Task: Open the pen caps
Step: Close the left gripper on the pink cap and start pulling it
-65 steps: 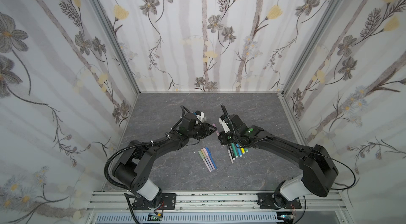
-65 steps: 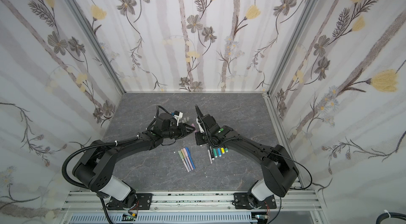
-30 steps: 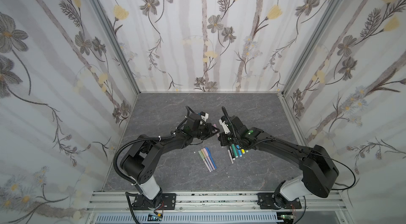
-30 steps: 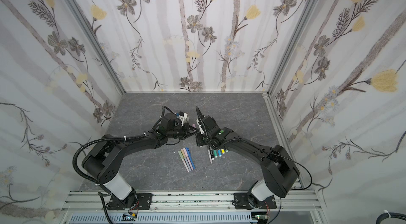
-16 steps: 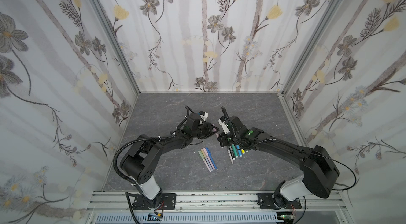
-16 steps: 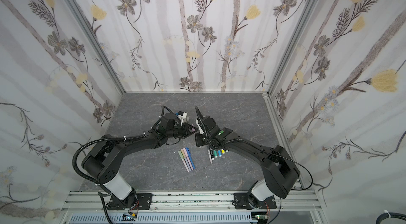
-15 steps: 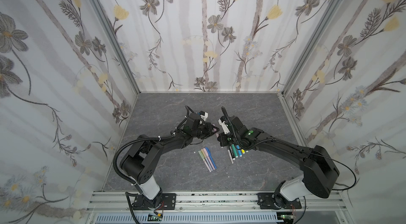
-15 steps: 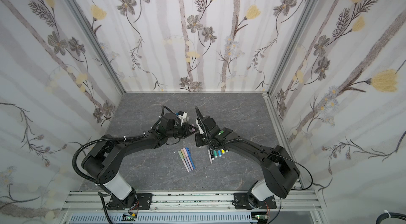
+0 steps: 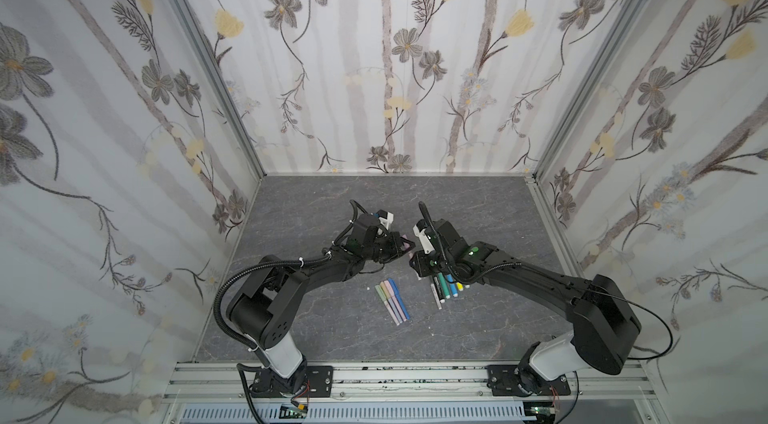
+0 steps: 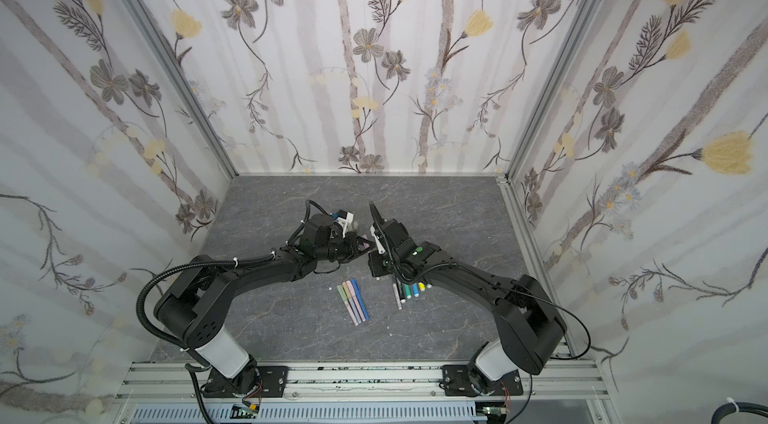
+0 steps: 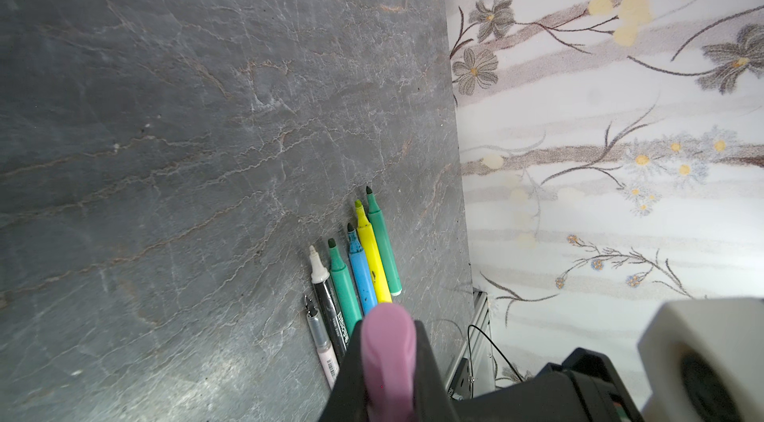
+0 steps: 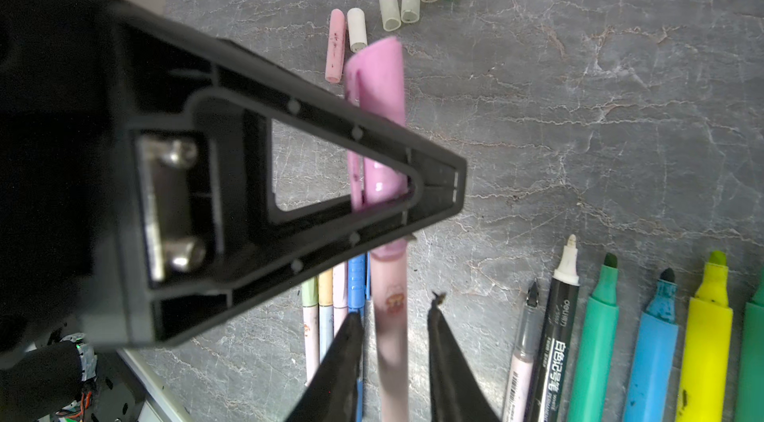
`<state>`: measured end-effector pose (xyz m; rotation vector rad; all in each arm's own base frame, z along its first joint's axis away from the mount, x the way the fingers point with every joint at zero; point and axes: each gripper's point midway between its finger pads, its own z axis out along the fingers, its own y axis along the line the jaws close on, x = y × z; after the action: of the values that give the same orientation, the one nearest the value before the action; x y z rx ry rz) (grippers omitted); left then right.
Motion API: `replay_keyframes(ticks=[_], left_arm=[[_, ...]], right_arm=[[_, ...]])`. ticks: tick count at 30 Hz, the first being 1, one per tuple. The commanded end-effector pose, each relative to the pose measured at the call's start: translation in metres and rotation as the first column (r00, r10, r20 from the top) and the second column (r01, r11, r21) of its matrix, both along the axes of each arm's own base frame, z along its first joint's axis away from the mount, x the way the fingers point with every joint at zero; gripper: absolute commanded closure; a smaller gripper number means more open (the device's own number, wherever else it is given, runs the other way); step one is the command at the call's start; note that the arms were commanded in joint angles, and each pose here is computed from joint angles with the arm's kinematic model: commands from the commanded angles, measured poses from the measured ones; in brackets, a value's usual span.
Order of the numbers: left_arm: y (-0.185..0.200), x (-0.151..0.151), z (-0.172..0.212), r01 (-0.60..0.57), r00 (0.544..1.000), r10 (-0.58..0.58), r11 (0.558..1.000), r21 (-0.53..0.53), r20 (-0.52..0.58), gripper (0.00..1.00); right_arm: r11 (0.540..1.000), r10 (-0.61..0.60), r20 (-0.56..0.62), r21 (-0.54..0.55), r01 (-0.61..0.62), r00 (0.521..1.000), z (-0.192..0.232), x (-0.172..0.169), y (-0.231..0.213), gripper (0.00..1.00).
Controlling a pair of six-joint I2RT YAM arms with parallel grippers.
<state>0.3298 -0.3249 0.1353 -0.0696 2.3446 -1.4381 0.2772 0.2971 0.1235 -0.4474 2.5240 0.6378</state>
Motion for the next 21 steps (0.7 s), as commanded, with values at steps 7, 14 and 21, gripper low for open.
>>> replay_keyframes(ticks=[7,14,21], left_arm=[[0.0,0.0,0.011,0.002,0.999,-0.001,1.0,-0.02,0.035,1.0],[0.01,0.015,0.003,-0.025,0.997,0.021,0.998,0.055,0.069,1.0],[0.031,0.056,0.0,-0.101,0.988,0.083,0.984,0.146,0.127,1.0]], right_arm=[[1.0,0.013,0.008,0.007,-0.013,1.0,0.0,0.01,0.011,0.87],[1.0,0.03,-0.019,0.004,-0.03,0.999,-0.005,0.001,0.01,1.0],[0.998,0.056,-0.046,0.008,-0.056,0.997,-0.016,-0.027,0.015,1.0]])
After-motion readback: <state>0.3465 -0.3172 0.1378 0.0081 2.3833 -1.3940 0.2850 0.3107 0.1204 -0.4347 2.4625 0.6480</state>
